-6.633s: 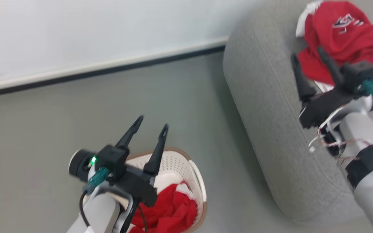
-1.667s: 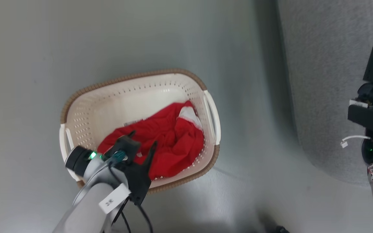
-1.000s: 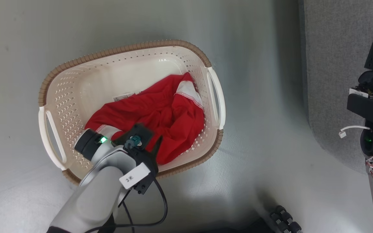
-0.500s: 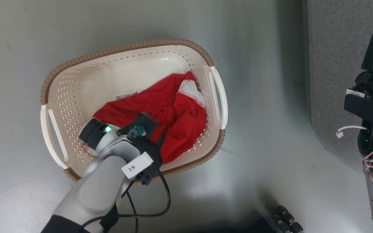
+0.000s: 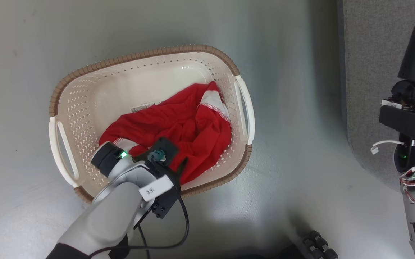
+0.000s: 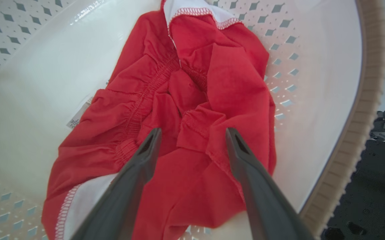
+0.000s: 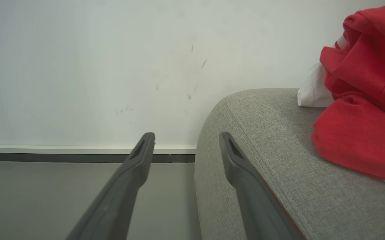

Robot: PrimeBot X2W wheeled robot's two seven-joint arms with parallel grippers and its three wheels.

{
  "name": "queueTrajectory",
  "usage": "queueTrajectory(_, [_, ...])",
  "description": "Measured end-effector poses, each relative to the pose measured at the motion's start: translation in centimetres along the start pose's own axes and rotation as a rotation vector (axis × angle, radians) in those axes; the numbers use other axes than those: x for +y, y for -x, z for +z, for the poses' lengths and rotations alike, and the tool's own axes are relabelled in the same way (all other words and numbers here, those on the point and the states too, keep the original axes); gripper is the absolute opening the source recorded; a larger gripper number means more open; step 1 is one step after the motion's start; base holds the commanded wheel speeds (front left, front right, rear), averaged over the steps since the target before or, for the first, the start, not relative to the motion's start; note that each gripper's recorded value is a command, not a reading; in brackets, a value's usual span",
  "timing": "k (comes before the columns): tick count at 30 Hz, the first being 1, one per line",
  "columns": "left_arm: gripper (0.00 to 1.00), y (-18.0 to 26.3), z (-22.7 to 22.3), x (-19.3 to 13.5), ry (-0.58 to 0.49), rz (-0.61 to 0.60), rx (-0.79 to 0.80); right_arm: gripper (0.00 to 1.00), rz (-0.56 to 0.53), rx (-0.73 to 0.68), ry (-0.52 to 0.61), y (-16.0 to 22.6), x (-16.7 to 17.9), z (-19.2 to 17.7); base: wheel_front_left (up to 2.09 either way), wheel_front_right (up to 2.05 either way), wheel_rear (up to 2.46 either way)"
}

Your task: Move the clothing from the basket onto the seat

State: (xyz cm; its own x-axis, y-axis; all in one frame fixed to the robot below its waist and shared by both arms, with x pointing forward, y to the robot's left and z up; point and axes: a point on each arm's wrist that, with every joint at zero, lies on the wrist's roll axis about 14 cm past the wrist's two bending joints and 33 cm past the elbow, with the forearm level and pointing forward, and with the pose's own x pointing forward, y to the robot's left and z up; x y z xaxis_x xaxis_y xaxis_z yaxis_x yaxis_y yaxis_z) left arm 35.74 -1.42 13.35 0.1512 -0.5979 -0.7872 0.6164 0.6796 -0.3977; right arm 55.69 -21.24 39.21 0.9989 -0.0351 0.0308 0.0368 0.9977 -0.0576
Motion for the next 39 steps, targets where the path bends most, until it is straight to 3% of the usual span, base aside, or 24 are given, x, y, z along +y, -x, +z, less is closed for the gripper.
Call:
queueTrajectory(8, [1.0,-0.2,0.1,-1.3,0.11,-0.042,0.012,1.0,0.009,0.007,0.006,0.1,0.2,-0.2,0.0,0.0,0.0])
queueTrajectory(10, [0.75,-0.1,-0.4,-1.7,0.114,-0.055,0.037,1.0,0.01,0.012,0.008,0.1,0.2,-0.4,0.0,0.0,0.0])
queueTrajectory(11, [0.46,-0.1,-0.6,-1.8,0.114,-0.059,0.045,1.0,0.011,0.014,0.01,0.1,0.2,-0.4,0.0,0.0,0.0])
queueTrajectory(12, [0.35,0.0,-0.8,-1.8,0.115,-0.061,0.054,1.0,0.011,0.015,0.009,0.2,0.3,-0.5,0.0,0.0,0.0])
queueTrajectory(14, [0.01,0.1,-1.0,-1.8,0.116,-0.066,0.067,1.0,0.013,0.015,0.006,0.2,0.4,-0.5,0.0,0.0,0.0])
queueTrajectory(25, [0.0,0.2,0.2,-2.3,0.179,-0.097,0.022,1.0,0.01,0.02,0.012,0.2,0.2,-0.6,0.0,0.0,0.0])
queueTrajectory(39, [0.0,2.8,7.8,-0.4,0.172,-0.049,-0.291,1.0,0.008,0.01,-0.012,0.3,0.5,0.9,0.0,0.0,0.0])
